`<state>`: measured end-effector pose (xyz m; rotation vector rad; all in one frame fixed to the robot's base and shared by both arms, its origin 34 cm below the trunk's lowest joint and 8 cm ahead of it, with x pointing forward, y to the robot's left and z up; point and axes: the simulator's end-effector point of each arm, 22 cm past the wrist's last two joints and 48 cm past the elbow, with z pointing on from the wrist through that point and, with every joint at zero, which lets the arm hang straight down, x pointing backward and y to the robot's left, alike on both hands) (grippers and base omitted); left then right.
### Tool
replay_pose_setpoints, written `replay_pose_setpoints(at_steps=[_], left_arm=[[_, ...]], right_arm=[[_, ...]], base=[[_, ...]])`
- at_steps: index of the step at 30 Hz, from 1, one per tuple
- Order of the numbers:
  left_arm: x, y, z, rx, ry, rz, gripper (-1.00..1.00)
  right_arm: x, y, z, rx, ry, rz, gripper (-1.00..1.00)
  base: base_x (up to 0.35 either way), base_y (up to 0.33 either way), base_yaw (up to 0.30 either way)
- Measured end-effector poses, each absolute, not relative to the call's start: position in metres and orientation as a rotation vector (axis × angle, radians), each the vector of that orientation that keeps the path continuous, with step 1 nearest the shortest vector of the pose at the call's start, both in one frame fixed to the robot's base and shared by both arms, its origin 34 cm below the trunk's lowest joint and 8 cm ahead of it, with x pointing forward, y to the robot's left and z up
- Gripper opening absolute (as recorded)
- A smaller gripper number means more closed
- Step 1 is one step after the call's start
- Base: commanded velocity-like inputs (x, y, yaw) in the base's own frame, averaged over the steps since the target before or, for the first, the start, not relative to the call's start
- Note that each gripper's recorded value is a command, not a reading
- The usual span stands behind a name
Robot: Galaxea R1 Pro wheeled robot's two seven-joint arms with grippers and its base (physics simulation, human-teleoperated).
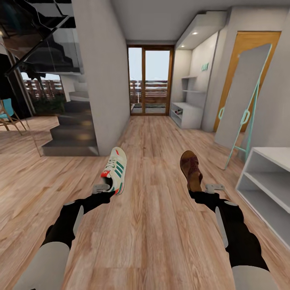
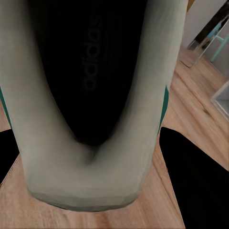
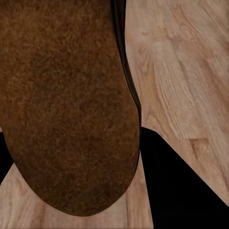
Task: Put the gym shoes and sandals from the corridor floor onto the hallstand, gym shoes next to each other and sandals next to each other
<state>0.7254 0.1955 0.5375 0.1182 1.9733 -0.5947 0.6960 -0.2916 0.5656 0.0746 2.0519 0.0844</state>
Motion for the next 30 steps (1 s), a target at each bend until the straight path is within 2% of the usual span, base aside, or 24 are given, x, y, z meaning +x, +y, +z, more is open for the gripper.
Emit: replay_pose_setpoints(at_steps=[30], left_arm=[[0.7257,0.1971,0.5387,0.115,1.972,-0.593,-1.0]], right_arm=[[0.696,-0.2908,0.5656,0.075,2.052,0.087,-1.0]], base=[[0.349,0.0,0.0]])
